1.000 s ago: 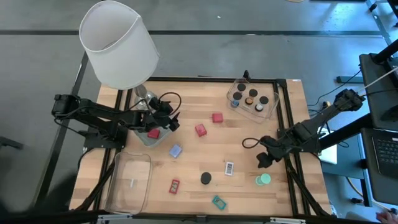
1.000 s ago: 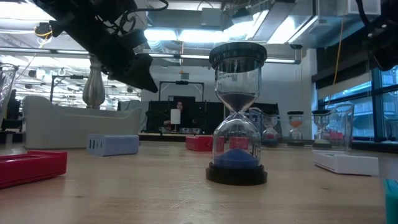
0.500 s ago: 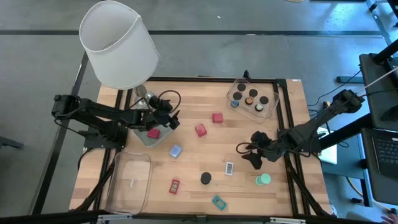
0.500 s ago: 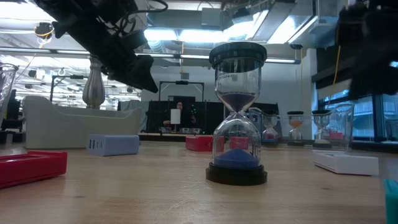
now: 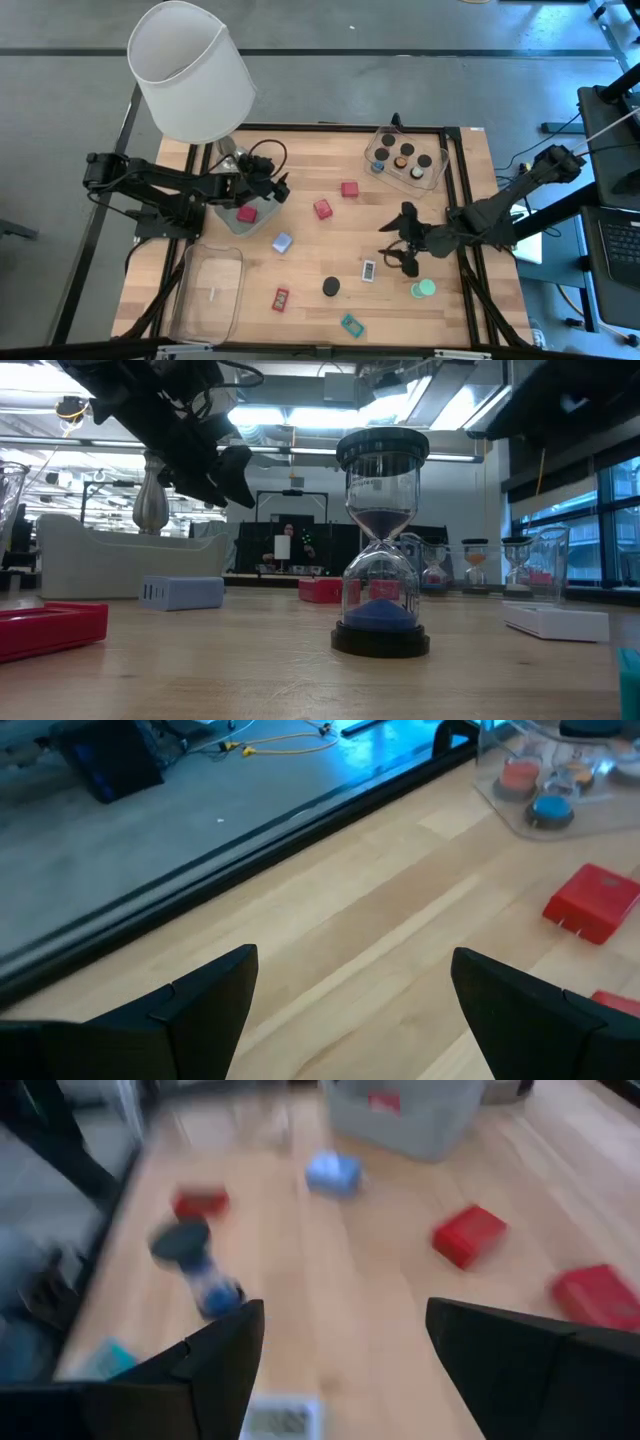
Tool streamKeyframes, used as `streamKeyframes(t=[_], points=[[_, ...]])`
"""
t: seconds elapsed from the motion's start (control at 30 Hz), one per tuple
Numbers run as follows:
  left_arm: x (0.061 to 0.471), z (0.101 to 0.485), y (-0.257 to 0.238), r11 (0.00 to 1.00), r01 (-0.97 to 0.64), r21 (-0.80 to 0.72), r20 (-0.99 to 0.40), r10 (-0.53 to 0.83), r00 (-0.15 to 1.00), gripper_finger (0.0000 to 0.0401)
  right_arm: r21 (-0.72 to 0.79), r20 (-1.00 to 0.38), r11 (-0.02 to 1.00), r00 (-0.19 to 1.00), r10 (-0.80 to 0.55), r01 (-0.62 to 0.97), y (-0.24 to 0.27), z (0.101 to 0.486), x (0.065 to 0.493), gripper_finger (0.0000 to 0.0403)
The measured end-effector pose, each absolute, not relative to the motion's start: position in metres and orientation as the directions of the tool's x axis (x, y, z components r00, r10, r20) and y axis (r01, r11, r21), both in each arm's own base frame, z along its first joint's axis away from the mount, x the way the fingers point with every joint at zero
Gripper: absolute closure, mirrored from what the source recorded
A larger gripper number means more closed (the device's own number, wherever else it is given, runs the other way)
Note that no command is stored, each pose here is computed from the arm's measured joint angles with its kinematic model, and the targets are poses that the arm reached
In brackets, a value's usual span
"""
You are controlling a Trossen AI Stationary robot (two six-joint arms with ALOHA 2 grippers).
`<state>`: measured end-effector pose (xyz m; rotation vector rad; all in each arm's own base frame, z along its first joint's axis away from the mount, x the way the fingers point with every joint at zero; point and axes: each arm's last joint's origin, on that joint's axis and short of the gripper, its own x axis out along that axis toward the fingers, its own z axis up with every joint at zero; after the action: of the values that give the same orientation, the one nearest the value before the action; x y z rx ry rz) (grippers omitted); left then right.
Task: Pick & Place Office items
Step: Put the light blue hourglass into the top transparent bin
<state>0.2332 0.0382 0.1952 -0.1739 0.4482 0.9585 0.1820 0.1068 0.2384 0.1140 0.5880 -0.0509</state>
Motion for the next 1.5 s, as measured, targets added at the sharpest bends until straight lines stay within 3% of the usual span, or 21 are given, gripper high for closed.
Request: streamKeyframes(t=[0.1,0.17,0.33,0.47,0.67,0.87,1.3,1.5], points=[[0.233,0.195,0.037,0.557,-0.830,0.013,-0.443,0.747,0.495,0.0070,0.020,-0.694,0.992,0.715,-0.078,0.127,0.104,0.254,0.177,0.0120],[0.234,0.195,0.036,0.552,-0.834,-0.007,-0.443,0.745,0.498,0.0070,0.052,-0.745,0.984,0.662,-0.076,0.172,0.105,0.267,0.178,0.0120],[0.234,0.194,0.036,0.528,-0.847,-0.062,-0.445,0.745,0.497,0.0070,0.254,-0.828,0.948,0.549,0.112,0.190,0.123,0.278,0.181,0.0120],[0.235,0.192,0.036,0.512,-0.854,-0.095,-0.453,0.742,0.495,0.0070,0.284,-0.878,0.946,0.439,0.190,0.159,0.145,0.265,0.179,0.0120],[0.241,0.180,0.030,0.512,-0.852,-0.106,-0.481,0.724,0.494,0.0070,0.223,-0.930,0.974,0.309,0.200,0.041,0.178,0.240,0.171,0.0120],[0.248,0.172,0.025,0.505,-0.851,-0.143,-0.484,0.714,0.505,0.0070,0.169,-0.953,0.985,0.252,0.171,-0.029,0.199,0.224,0.160,0.0120],[0.254,0.172,0.022,0.529,-0.833,-0.163,-0.454,0.709,0.539,0.0070,-0.049,-0.978,0.995,0.208,-0.031,-0.081,0.213,0.199,0.143,0.0120],[0.254,0.172,0.022,0.531,-0.832,-0.160,-0.454,0.709,0.540,0.0070,-0.027,-0.987,0.997,0.157,-0.015,-0.076,0.215,0.196,0.141,0.0120]])
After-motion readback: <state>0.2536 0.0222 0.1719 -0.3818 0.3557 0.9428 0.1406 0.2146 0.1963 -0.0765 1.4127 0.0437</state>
